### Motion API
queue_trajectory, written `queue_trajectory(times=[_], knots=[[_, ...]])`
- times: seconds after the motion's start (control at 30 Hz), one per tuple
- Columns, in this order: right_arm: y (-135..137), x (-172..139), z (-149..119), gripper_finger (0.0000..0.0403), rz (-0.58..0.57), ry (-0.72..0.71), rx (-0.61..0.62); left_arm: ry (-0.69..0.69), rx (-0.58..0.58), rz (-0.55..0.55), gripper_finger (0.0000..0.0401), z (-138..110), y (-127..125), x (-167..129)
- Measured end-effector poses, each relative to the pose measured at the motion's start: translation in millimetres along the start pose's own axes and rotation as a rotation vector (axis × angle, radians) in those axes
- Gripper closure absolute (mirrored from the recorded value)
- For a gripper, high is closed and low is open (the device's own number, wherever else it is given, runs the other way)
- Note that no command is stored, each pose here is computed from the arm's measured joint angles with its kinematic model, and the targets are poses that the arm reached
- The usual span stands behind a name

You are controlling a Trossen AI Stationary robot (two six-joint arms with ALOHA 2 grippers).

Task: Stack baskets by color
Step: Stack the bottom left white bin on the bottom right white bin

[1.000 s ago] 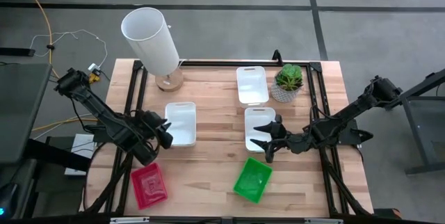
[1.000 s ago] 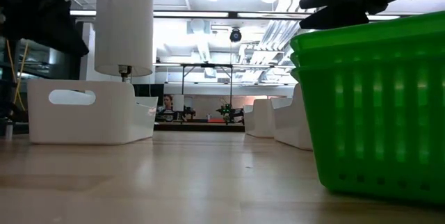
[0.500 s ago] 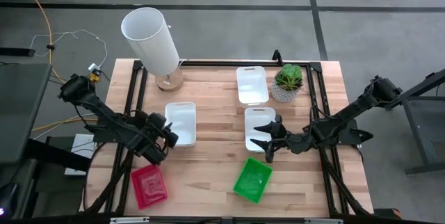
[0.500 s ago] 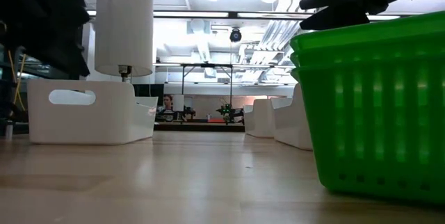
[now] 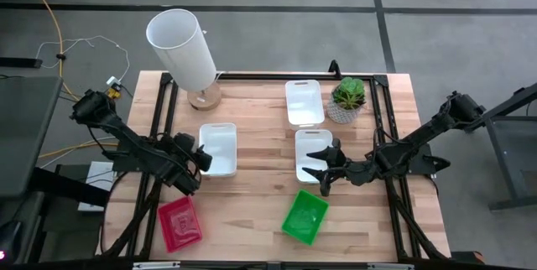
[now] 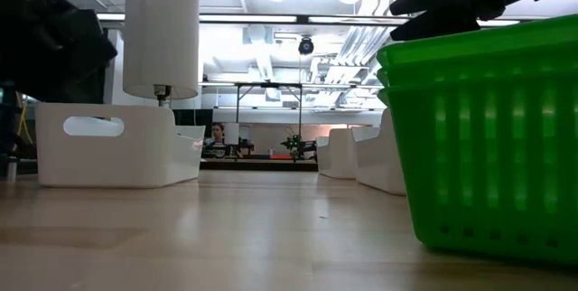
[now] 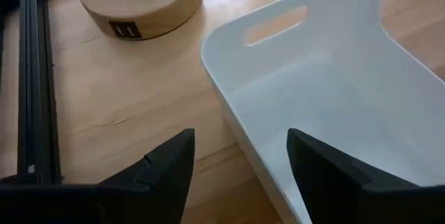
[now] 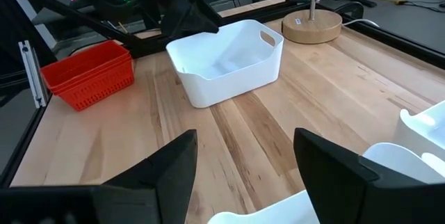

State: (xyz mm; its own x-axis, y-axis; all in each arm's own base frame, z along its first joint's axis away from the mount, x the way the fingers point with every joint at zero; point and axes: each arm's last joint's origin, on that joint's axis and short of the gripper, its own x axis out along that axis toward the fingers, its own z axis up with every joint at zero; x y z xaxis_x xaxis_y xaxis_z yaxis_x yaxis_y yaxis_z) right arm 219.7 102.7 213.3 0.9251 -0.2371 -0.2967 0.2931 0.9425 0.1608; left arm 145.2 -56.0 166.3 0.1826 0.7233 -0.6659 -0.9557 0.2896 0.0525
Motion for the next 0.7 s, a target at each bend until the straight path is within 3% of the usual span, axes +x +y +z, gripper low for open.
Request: queue_trajectory(times=[0.5, 0.7], knots=[[0, 0, 0, 0.0176, -0.003, -0.002, 0.001, 0.062, -0.010, -0.071, 0.0186, 3, -15, 7], [0, 0, 0, 0.0176, -0.003, -0.002, 0.000, 0.077, -0.002, -0.050, 0.0229, 6, -15, 10]])
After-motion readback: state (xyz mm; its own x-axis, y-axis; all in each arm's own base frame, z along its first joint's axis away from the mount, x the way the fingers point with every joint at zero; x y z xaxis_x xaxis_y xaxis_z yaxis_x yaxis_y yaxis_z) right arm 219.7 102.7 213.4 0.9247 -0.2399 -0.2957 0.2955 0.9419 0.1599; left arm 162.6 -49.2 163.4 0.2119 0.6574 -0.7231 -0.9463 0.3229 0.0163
